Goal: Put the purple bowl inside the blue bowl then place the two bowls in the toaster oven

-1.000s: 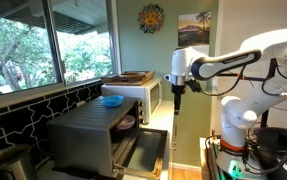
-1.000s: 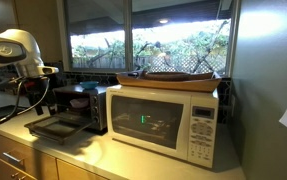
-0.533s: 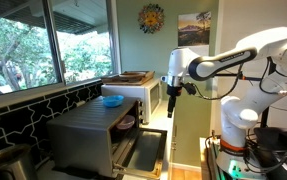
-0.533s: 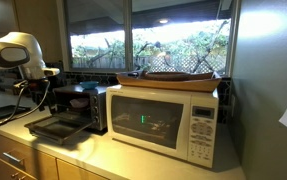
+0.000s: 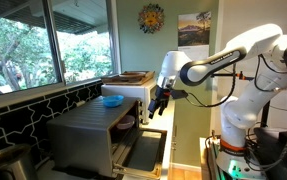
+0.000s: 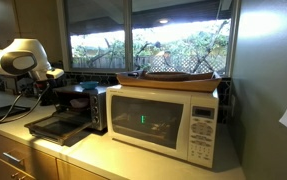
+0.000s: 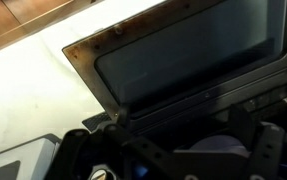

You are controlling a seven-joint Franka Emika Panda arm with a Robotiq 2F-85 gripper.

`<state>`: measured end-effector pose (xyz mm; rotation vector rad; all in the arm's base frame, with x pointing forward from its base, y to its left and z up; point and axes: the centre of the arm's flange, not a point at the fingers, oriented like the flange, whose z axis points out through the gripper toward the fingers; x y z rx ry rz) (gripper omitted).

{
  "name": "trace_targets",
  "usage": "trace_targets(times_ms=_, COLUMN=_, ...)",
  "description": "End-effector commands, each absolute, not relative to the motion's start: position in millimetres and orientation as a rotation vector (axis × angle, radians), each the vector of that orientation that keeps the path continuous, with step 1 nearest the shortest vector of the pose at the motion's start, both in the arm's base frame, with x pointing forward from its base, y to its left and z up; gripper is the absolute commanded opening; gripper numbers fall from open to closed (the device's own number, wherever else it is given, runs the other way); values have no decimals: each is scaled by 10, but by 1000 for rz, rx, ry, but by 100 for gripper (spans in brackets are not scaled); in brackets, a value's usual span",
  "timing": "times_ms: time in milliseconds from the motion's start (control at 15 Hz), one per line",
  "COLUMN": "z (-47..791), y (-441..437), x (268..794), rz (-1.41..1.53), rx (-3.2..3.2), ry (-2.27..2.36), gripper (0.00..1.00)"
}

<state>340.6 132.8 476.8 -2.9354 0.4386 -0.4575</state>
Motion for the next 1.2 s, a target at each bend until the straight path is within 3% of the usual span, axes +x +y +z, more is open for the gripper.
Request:
trace_targets(times_ms=0, z=4639, y=1445, x=3636, rz=-425, rx=-2833, ry=709, gripper=100)
trace_targets(times_ms=1133, z=4582, y=1423, x=3751, rz=-418, rx=-2632, ry=864, gripper=100)
